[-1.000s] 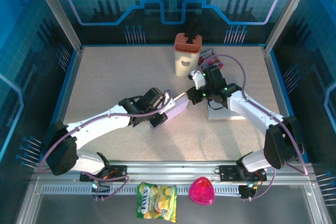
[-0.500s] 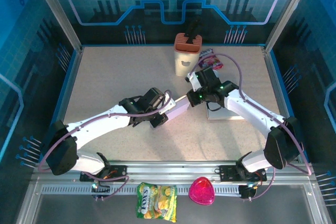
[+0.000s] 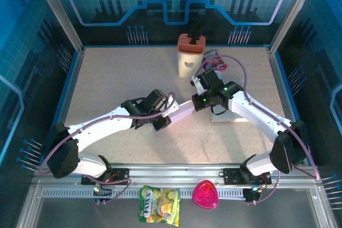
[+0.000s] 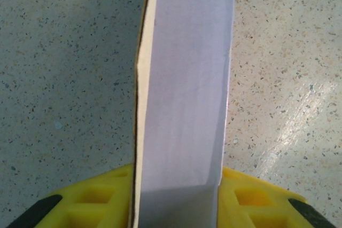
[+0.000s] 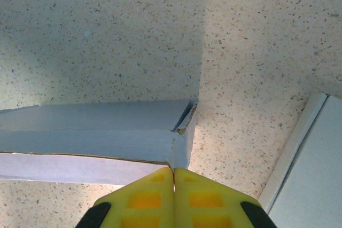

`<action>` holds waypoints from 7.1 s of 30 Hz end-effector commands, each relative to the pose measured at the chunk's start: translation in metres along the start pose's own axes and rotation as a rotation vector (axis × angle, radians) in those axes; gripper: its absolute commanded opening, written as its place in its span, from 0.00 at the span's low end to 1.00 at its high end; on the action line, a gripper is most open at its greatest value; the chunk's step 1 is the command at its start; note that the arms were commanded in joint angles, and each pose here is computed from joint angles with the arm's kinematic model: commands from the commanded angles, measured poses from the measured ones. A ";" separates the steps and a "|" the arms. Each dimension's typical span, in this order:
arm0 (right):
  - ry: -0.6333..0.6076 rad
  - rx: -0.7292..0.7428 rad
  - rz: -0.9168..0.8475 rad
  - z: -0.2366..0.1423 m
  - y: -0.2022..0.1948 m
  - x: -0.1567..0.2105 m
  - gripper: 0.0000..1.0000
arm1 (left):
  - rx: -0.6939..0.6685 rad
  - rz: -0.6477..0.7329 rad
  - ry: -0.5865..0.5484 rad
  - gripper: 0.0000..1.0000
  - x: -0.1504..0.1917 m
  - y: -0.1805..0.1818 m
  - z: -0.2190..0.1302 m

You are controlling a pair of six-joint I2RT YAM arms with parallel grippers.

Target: Fold the paper box

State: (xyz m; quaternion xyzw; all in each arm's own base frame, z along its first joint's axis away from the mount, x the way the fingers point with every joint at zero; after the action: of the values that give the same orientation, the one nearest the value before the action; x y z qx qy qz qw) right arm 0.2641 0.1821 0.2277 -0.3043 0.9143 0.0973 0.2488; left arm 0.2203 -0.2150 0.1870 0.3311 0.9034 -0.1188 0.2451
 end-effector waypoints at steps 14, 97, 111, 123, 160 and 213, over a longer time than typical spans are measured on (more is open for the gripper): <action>-0.001 0.004 -0.003 -0.028 0.004 -0.005 0.00 | -0.009 -0.036 0.063 0.35 0.007 0.005 0.006; -0.053 -0.009 -0.099 0.021 -0.013 -0.007 0.00 | -0.008 -0.039 0.071 0.41 0.010 0.006 0.011; 0.017 0.037 -0.060 0.022 -0.007 0.013 0.00 | -0.045 -0.071 0.065 0.48 0.009 0.014 0.011; -0.032 0.083 -0.008 0.033 -0.007 0.001 0.00 | -0.021 -0.183 0.057 0.51 0.003 0.034 0.012; 0.014 0.080 0.058 0.030 0.003 -0.016 0.00 | -0.242 -0.629 -0.115 0.35 0.010 0.050 -0.068; 0.010 0.084 0.116 0.028 0.015 -0.002 0.00 | -0.196 -0.956 -0.120 0.00 -0.017 0.048 -0.062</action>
State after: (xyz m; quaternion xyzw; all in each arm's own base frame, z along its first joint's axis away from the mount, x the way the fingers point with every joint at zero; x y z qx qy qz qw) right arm 0.2856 0.2004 0.2181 -0.2246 0.9269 0.0662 0.2933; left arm 0.2349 -0.1584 0.2377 -0.1374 0.9501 -0.1256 0.2502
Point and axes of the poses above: each hand's point on the last joint's axis, 136 mm out from that joint toward the fingers, its own z axis out along the fingers, its own y axis along the line the jaws close on, x = y × z, the point moved 8 cm from there along -z, back along the fingers, and after that the axes turned 13 degrees about -z, right-handed, at the moved point
